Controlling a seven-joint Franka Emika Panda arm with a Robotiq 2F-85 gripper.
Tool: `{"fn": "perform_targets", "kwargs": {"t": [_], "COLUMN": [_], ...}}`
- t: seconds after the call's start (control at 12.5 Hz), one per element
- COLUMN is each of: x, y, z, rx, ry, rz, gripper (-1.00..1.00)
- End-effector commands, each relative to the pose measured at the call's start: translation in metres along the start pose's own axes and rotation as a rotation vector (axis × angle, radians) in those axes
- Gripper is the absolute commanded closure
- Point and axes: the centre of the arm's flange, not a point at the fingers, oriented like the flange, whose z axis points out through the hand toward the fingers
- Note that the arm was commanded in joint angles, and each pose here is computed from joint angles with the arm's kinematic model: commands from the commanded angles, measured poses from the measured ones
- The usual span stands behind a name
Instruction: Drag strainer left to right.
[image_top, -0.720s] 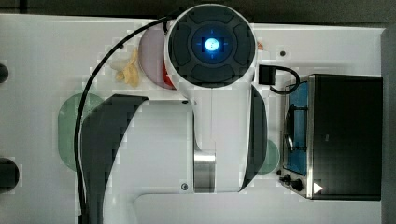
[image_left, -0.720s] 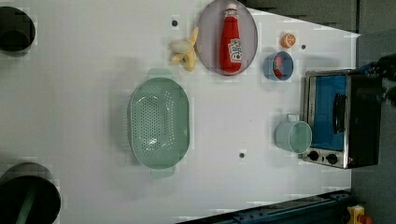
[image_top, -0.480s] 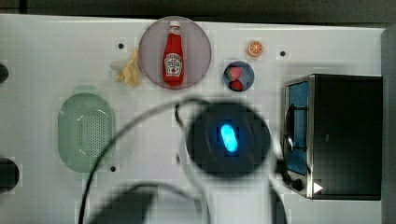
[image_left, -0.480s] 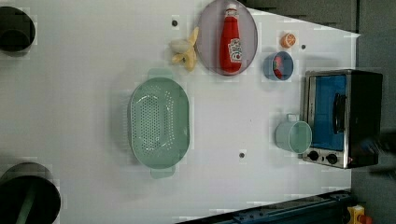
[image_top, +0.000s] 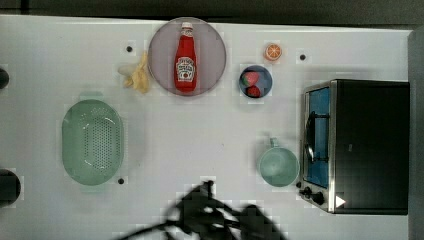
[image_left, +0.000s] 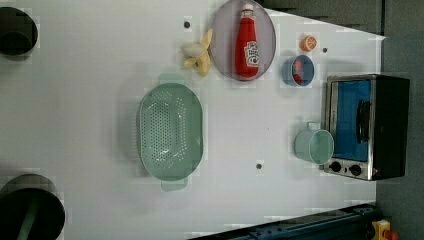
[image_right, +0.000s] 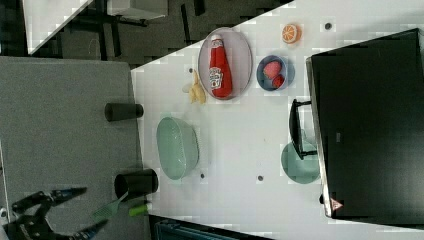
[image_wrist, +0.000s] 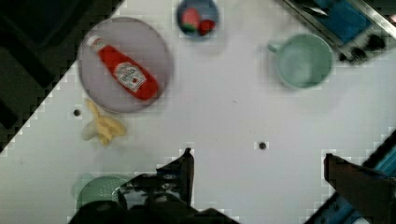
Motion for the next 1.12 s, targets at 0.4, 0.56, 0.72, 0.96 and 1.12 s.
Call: {"fn": "perform_targets", "kwargs": {"t": [0.4, 0.56, 0.72, 0.96, 1.12], "x": [-0.132, -0.167, -0.193, -0.218, -0.223], "y": [-0.156, -0.185, -0.206, -0.223, -0.226], "z": [0.201, 0.250, 0.299, 0.362, 0.398], "rx": [-0.196, -0.181, -0.169, -0.166, -0.186], "ry": [-0.061, -0.072, -0.109, -0.179, -0.206], "rz": [-0.080, 0.002, 0.124, 0.321, 0.431], "gripper": [-1.00, -1.00, -1.00, -1.00, -1.00]}}
